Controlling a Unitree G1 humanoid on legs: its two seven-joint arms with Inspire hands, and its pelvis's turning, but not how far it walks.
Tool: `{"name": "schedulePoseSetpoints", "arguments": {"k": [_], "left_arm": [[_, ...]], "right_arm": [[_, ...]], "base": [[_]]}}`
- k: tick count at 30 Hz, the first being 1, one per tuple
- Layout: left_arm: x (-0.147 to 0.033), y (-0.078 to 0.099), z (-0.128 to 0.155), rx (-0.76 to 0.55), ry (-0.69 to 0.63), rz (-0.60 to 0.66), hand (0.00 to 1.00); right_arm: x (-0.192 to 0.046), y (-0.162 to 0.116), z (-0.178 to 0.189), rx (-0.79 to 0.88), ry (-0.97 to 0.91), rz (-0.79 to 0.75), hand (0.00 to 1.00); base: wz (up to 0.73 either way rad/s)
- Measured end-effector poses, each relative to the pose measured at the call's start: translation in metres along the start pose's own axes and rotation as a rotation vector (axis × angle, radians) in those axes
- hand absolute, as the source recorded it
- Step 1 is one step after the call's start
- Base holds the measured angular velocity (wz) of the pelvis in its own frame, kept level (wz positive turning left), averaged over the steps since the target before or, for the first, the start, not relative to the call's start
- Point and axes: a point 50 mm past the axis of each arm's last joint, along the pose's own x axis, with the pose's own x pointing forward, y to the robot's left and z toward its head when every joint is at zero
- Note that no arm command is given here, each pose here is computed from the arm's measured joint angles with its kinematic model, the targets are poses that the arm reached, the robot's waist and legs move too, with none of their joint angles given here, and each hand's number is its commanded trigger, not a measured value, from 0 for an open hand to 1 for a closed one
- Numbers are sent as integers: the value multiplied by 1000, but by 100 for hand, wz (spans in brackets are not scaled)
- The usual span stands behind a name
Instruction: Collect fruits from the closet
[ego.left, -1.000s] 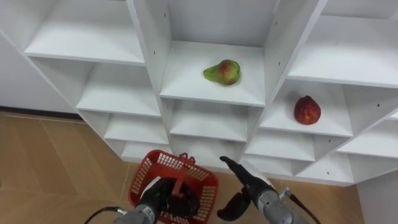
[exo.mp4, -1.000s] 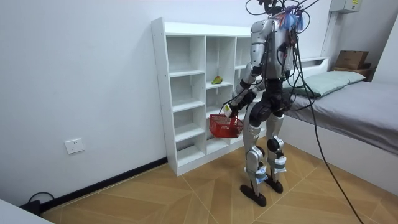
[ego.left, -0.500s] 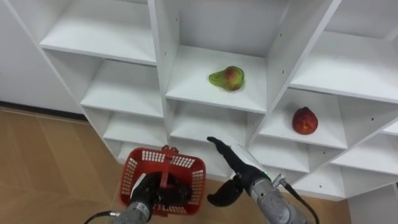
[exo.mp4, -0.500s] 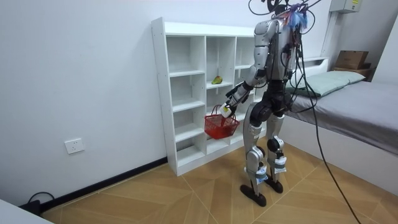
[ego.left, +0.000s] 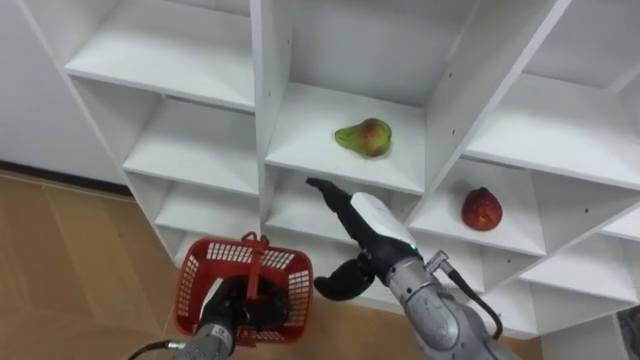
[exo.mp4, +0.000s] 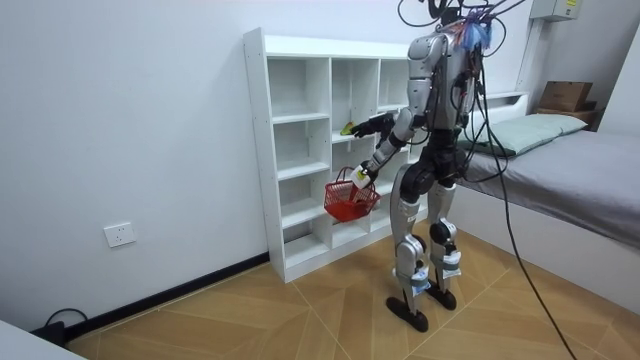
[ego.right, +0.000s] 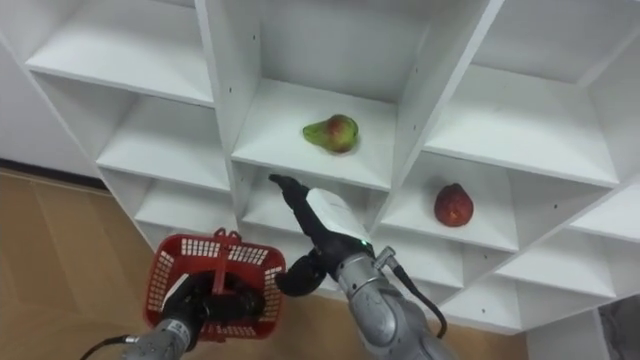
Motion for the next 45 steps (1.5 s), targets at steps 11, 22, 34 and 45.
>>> {"name": "schedulePoseSetpoints", "arguments": {"k": [11,22,34,45], "left_arm": [[-1,11,-6,19,24,41,100],[-6,27,-18,-16,72,95,100],[-6,42,-10,60,61,111,100],[-8,41,-19,108,117,85,100]], "right_arm": [[2,-31,14,-97,-87,-99,0],[13,-77,23,4,-123,-255,0],[24,-116,-2,196,-2,-386,0],[39,-131,-25,166,139,-441,0]], "base": [[0],[6],[9],[6]]}}
